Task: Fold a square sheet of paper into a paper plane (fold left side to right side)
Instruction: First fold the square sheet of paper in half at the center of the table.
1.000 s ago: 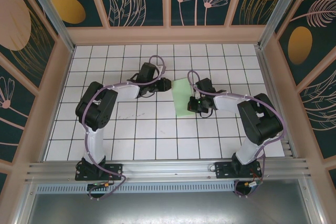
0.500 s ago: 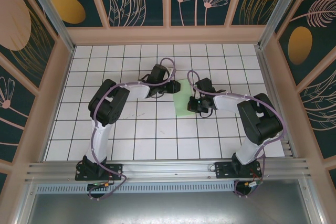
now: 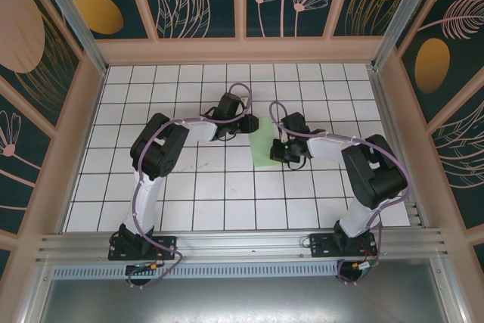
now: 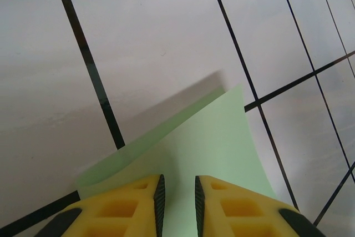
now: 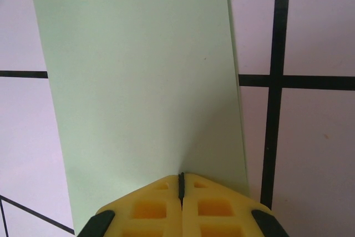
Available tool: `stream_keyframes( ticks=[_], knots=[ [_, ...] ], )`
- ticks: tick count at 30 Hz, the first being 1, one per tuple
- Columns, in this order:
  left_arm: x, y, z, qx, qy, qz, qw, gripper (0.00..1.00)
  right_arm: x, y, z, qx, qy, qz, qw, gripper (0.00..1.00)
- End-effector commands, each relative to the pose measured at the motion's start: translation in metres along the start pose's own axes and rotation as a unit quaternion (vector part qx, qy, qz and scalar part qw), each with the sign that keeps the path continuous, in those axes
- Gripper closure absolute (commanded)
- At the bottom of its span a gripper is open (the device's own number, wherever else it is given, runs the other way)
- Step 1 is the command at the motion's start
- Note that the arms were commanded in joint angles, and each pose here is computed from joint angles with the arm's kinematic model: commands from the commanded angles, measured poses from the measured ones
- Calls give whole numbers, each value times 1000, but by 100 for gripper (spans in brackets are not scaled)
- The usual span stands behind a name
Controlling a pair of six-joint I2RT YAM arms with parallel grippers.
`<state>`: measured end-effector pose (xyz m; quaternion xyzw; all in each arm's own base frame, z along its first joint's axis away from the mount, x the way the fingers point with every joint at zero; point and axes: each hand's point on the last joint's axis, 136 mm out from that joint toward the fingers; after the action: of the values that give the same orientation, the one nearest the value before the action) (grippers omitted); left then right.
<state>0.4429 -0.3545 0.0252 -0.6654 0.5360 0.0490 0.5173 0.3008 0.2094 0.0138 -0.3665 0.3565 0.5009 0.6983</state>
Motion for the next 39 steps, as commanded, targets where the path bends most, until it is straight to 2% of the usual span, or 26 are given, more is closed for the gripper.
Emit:
stream_keyframes(
  ticks=[1, 8, 13, 18, 23, 30, 34, 39],
  knots=[
    [2, 8, 41, -28, -52, 0, 998, 74, 14, 36, -50, 15, 95, 57, 994, 100],
    [1, -13, 61, -33, -67, -9, 997, 73, 13, 41, -46, 18, 89, 61, 994, 100],
    [0, -31, 61, -19, -69, -15, 997, 73, 14, 48, -29, 42, 54, 51, 996, 100],
    [-26, -54, 46, 7, -69, -38, 997, 69, 8, 49, -6, 68, 12, 19, 997, 100],
    [-56, -56, 21, 6, -37, -53, 998, 69, -16, 24, 16, 56, -8, -37, 998, 100],
    [-78, -8, -27, -23, 36, -17, 999, 69, -60, -10, 41, 11, -48, -109, 993, 70],
    [-73, 20, -42, -34, 48, 15, 998, 69, -72, -21, 27, 23, -66, -118, 991, 62],
    [-53, 41, -42, -43, 49, 51, 997, 70, -80, -22, 24, 42, -119, -118, 985, 51]
  ],
)
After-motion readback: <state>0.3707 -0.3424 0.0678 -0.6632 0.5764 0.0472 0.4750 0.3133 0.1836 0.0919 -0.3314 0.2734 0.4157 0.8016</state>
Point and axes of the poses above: each hand's point on the last joint's axis, 136 mm out from that joint toward the fingers, its own x axis out along the fingers, its own z axis along the line the jaws close on, y = z × x, and after that the axes turned 11 degrees about x, right-handed
